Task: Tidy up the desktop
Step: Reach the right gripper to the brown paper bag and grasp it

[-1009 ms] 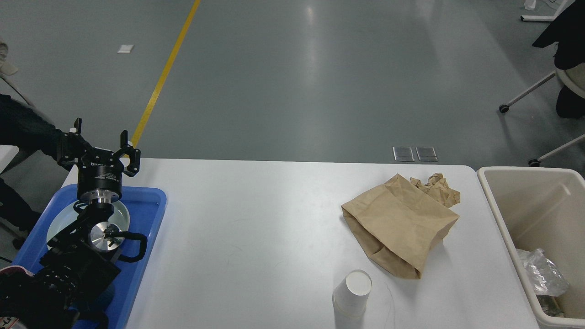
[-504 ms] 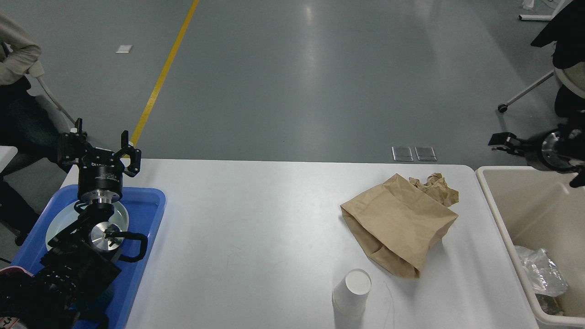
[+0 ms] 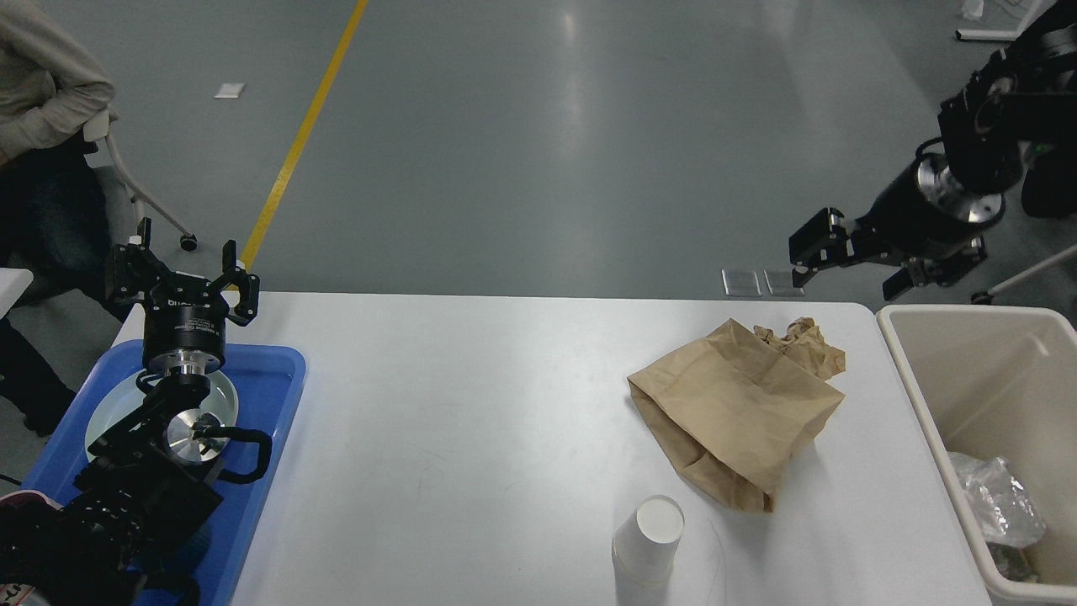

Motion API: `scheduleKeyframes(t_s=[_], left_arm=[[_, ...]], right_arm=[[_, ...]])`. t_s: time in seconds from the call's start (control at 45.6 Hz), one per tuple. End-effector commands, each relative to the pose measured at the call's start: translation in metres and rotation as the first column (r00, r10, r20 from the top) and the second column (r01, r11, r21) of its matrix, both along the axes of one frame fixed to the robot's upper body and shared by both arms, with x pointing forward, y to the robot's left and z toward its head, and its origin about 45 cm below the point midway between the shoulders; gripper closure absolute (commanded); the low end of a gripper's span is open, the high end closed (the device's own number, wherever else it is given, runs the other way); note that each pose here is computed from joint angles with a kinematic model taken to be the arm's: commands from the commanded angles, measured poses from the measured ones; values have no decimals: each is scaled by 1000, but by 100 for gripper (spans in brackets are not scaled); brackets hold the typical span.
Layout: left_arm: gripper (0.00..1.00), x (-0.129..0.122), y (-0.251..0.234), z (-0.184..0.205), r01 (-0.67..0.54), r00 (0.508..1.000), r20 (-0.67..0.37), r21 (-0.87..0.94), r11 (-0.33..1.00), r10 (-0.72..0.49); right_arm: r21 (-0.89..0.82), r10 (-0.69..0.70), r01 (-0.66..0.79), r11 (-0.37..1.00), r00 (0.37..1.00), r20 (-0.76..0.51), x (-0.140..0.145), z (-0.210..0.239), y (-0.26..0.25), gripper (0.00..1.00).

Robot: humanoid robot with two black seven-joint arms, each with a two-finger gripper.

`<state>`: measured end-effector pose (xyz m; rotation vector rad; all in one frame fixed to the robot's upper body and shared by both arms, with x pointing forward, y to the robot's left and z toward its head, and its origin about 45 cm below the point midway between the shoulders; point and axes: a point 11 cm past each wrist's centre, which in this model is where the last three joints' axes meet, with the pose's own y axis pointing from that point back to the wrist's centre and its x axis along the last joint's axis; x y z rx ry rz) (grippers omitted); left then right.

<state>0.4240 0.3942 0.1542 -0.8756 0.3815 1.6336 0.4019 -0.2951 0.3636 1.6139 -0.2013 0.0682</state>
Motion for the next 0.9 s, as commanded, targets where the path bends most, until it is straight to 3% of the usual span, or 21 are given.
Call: scheduleKeyframes(t_s=[0.0,0.241,0.46,0.724,0.877], left_arm=[[4,0,0,0,0,1000,0,0,1000,0],[4,0,0,0,0,1000,0,0,1000,0],[4,0,0,0,0,1000,0,0,1000,0],[4,0,0,0,0,1000,0,0,1000,0],[4,0,0,0,0,1000,0,0,1000,0]], right_arm=[[8,11,-10,1000,999,-32,-4,2,4,0],[-11,-101,100,995,994,-38,-14,-115,-32,0],[58,-228,229,972,973,-23,-46,-214,-38,0],[116,-361,357,927,932,17,-56,-267,-49,0],[112,-372,368,923,928,16,-60,-276,-50,0]])
